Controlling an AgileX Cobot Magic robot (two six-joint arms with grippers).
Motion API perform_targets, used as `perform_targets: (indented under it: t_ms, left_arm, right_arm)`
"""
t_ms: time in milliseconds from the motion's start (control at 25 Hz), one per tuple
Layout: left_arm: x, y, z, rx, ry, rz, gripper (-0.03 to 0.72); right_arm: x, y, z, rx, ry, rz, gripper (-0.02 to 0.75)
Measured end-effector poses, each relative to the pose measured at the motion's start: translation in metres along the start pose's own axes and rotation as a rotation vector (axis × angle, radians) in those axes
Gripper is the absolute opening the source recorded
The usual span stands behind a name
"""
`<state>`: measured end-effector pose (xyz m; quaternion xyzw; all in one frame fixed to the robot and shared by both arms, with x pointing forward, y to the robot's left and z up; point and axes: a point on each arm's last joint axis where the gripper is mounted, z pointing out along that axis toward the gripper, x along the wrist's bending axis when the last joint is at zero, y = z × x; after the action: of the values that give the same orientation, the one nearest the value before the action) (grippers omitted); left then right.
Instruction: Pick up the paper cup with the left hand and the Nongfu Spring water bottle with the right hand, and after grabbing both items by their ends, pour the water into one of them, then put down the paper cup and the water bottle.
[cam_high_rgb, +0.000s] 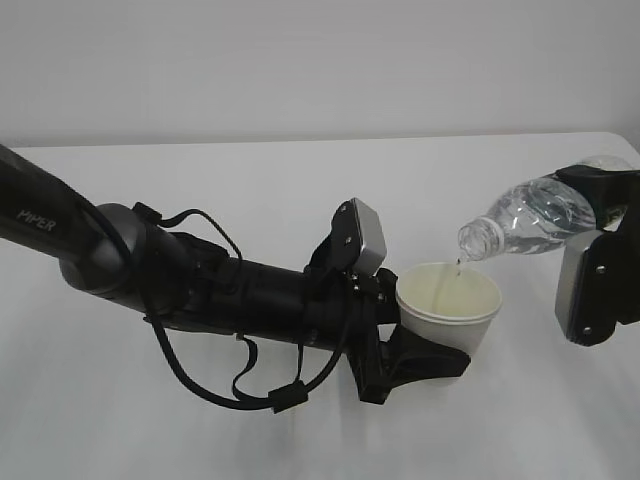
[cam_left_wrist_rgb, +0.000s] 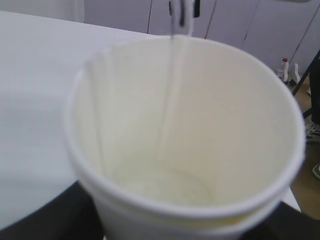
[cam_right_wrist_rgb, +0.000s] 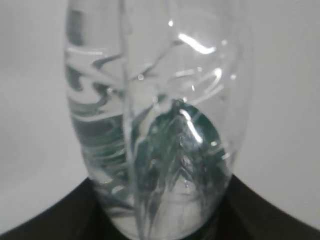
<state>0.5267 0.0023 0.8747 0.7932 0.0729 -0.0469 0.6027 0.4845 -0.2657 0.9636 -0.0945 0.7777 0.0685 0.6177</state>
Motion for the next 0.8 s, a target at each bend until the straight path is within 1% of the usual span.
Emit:
perform_targets:
  t_ms: [800]
  left_arm:
    - [0.0001, -0.0003, 0.0000, 0.001, 0.001, 0.000, 0.446]
  right_arm:
    - [0.0000, 0.0000, 0.0000, 0.000, 0.000, 0.000, 0.374]
